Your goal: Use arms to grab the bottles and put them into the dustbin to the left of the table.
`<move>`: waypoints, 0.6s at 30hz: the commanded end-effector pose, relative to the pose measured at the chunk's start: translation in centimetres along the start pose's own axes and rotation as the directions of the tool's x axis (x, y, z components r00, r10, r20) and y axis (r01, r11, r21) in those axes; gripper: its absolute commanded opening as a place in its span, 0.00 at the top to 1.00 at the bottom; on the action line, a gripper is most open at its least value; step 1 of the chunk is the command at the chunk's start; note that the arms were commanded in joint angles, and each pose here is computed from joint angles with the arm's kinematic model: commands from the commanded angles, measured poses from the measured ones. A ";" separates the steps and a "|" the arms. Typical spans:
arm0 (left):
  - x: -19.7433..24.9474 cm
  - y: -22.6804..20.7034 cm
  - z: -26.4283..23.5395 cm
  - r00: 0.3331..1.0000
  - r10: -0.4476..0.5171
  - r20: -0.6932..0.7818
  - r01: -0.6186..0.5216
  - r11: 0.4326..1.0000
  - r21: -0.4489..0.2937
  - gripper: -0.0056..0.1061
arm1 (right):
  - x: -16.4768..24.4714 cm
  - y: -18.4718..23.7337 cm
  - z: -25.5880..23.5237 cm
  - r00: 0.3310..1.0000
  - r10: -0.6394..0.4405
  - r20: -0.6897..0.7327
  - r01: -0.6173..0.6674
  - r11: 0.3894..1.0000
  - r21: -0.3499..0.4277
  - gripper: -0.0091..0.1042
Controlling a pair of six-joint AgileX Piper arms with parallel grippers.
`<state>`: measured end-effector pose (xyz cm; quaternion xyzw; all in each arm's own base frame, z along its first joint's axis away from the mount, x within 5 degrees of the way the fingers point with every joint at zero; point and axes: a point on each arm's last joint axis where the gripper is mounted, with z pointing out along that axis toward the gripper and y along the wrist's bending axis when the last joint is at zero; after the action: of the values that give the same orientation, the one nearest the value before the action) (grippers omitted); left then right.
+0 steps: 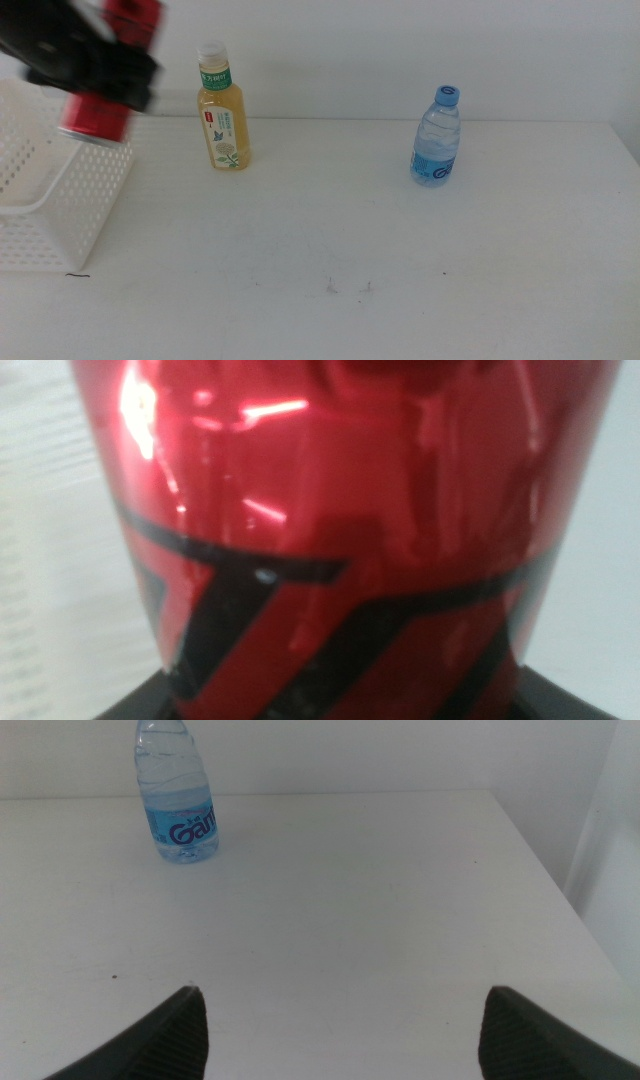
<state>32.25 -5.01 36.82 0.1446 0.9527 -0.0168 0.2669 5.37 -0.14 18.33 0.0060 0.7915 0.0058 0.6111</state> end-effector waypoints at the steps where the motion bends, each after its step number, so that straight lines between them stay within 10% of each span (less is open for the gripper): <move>1: -0.5 3.7 -0.5 0.999 -0.040 -0.019 0.038 0.995 -0.091 0.97 | 0.0 0.0 0.0 1.000 -0.011 0.009 0.011 1.000 0.008 0.22; 18: 2.8 17.4 10.9 0.944 -0.213 -0.252 0.166 0.966 -0.198 0.97 | 0.0 0.0 0.0 1.000 -0.011 0.009 0.011 1.000 0.008 0.22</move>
<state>39.78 10.90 26.70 0.0252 0.9908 0.0534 0.1220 5.37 -0.14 18.33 0.0060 0.7915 0.0058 0.6111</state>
